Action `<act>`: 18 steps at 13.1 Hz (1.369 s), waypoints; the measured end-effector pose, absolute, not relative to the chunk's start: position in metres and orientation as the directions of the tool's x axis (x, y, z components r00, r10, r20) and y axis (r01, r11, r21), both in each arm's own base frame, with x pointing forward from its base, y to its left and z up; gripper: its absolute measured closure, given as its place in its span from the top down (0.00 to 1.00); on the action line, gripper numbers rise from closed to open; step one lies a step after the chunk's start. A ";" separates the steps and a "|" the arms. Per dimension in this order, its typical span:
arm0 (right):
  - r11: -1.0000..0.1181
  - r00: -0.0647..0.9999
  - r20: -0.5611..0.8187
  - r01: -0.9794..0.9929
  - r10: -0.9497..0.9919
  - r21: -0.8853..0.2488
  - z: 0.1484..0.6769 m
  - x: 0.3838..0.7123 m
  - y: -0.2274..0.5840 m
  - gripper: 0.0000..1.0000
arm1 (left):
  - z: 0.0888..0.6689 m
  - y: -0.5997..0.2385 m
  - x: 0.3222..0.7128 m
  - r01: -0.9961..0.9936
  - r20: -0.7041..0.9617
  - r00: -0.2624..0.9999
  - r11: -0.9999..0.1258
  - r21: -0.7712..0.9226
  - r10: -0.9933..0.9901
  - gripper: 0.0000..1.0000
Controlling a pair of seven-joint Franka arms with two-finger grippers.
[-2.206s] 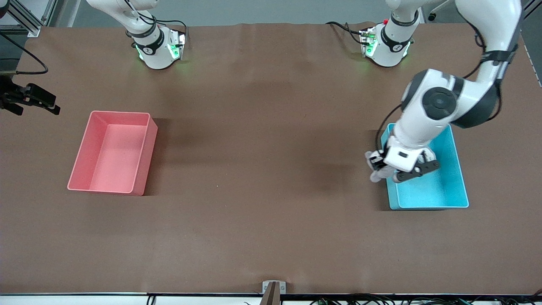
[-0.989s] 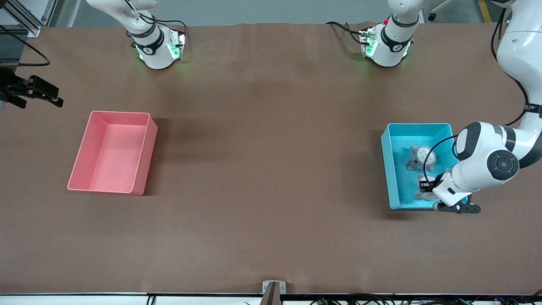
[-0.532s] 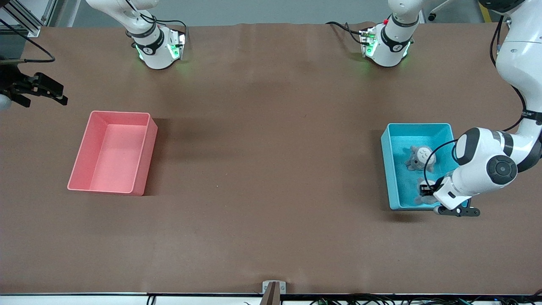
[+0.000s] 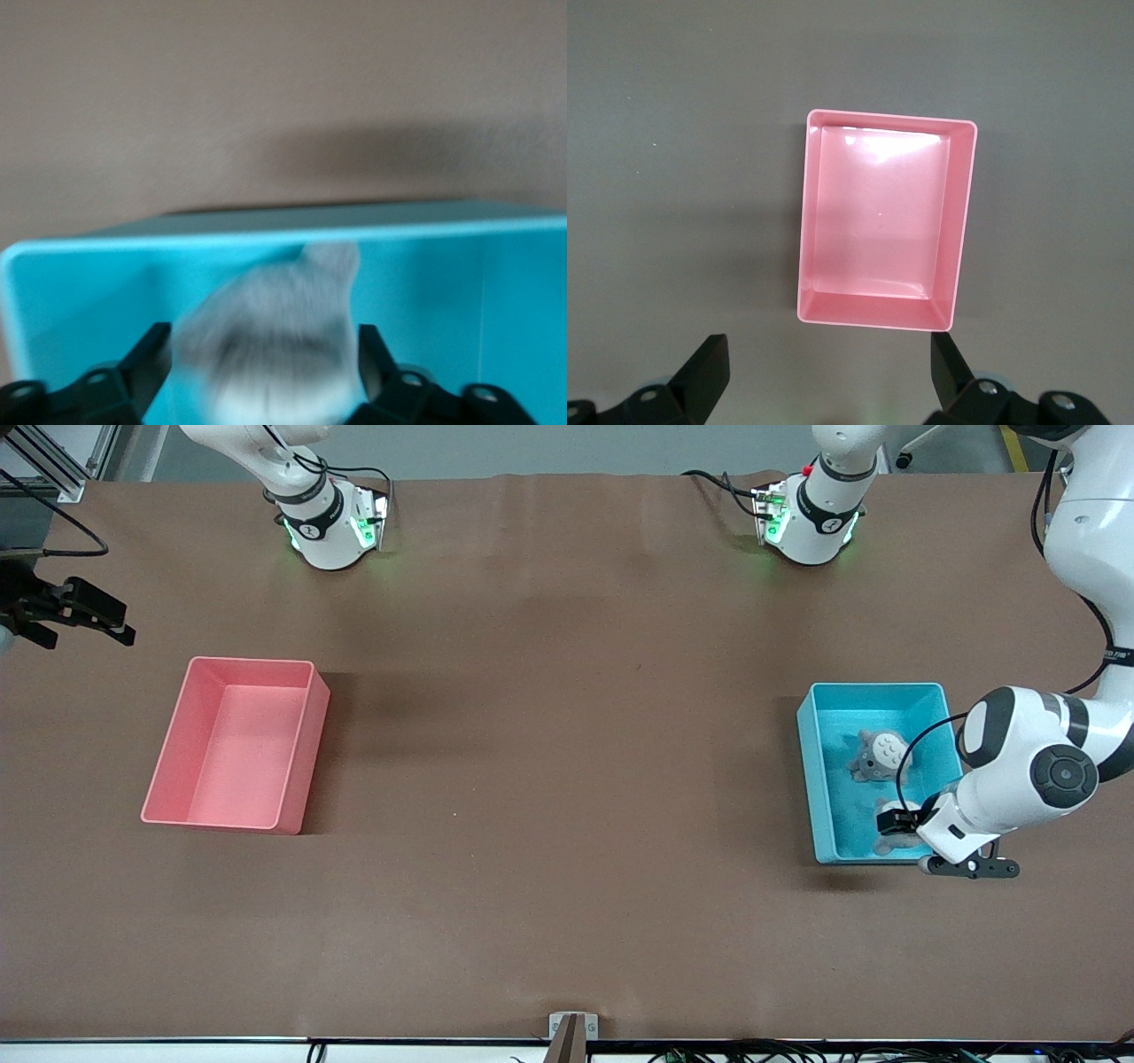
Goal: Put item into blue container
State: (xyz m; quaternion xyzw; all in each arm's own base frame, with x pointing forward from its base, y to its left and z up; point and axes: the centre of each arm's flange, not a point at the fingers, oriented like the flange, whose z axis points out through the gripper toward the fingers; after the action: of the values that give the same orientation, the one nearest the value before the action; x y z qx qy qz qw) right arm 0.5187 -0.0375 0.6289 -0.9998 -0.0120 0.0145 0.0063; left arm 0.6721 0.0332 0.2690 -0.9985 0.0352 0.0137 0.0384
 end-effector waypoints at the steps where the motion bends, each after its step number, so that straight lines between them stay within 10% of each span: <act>1: -1.000 0.999 -0.028 0.026 0.026 -0.013 0.629 0.519 -0.039 1.00 | 0.284 0.034 0.670 -0.070 -0.042 0.997 -0.993 -0.097 -0.067 1.00; 18: -0.999 0.999 -0.029 0.034 0.035 -0.013 0.628 0.518 -0.043 1.00 | 0.593 0.031 0.575 0.064 -0.008 0.998 -0.998 0.003 0.064 1.00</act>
State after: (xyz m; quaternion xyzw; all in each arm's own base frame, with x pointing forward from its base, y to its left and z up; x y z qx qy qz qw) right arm 0.5178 -0.0432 0.6285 -0.9997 -0.0172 0.0146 0.0063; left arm 0.5752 0.0307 0.5926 -0.9995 -0.0319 0.0037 -0.0016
